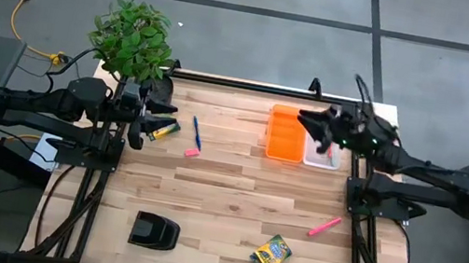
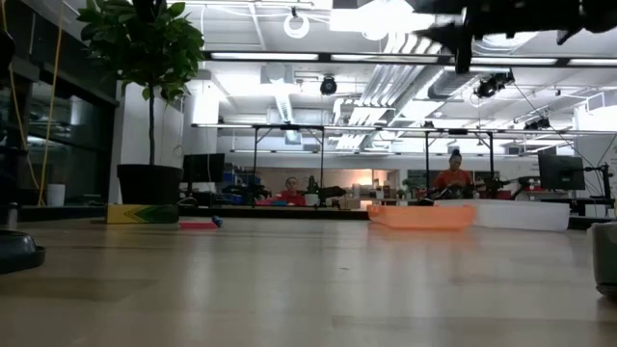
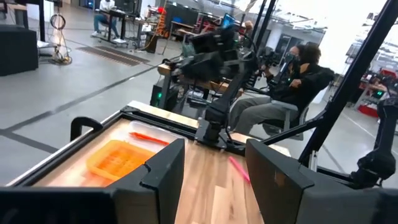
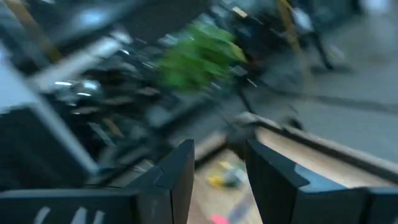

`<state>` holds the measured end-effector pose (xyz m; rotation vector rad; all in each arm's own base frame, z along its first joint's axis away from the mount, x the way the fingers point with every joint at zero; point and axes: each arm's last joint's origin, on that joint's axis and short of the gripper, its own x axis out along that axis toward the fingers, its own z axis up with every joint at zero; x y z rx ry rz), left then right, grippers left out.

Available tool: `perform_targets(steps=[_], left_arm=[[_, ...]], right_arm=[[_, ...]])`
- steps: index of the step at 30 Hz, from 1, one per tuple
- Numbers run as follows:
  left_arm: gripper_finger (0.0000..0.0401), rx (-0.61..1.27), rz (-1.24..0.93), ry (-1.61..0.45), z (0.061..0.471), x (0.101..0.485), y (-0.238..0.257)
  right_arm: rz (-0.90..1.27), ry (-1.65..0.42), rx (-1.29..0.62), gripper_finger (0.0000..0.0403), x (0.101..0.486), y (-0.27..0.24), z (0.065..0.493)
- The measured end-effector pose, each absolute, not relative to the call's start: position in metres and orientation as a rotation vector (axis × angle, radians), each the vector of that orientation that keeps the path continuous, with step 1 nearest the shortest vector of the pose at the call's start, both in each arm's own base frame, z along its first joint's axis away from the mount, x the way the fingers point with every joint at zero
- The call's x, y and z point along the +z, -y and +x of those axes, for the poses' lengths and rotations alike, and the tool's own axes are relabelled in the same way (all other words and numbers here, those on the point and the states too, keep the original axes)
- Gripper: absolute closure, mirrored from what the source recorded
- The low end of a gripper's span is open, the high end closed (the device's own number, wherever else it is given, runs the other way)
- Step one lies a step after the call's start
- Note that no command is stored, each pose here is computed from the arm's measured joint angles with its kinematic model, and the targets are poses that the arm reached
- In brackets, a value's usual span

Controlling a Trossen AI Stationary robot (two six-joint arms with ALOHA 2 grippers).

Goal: Pack school essentials
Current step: Put the blue pen into the orange supply box

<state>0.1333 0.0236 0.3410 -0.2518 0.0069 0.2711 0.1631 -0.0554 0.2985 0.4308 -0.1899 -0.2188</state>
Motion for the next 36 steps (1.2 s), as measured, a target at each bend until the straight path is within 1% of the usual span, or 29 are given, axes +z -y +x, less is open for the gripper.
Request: perform_targets(steps=[2, 4, 7, 14, 20, 25, 27, 30, 33, 36], left_arm=[[0.0243, 0.271, -0.250, -0.007, 0.133, 0.341, -0.024], [0.0243, 0.271, -0.250, -0.007, 0.133, 0.341, -0.024], [0.0243, 0.271, -0.250, -0.007, 0.133, 0.341, -0.024], [0.0243, 0.272, -0.250, -0.007, 0.133, 0.341, -0.024], [0.0243, 0.310, -0.256, -0.009, 0.135, 0.340, -0.025], [0.0243, 0.381, -0.393, -0.044, 0.150, 0.332, -0.029], [0.0243, 0.437, -0.484, -0.097, 0.162, 0.322, -0.032], [0.0243, 0.583, -0.633, -0.222, 0.182, 0.297, -0.037], [0.0243, 0.764, -0.704, -0.371, 0.199, 0.266, -0.042], [0.0243, 0.952, -0.751, -0.469, 0.212, 0.236, -0.048]], right_arm=[[0.326, 0.238, -0.144, 0.0268, 0.306, 0.044, 0.163], [0.233, 0.232, -0.099, 0.0268, 0.309, 0.036, 0.165], [0.171, 0.218, -0.064, 0.0268, 0.313, 0.029, 0.166], [0.180, 0.205, -0.054, 0.0268, 0.314, 0.027, 0.167], [0.199, 0.205, -0.054, 0.0268, 0.314, 0.027, 0.167], [0.210, 0.208, -0.073, 0.0268, 0.314, 0.027, 0.167], [0.212, 0.208, -0.073, 0.0268, 0.314, 0.027, 0.167], [0.212, 0.208, -0.073, 0.0268, 0.314, 0.027, 0.167], [0.213, 0.209, -0.081, 0.0268, 0.314, 0.028, 0.167], [0.214, 0.211, -0.097, 0.0268, 0.314, 0.028, 0.167]])
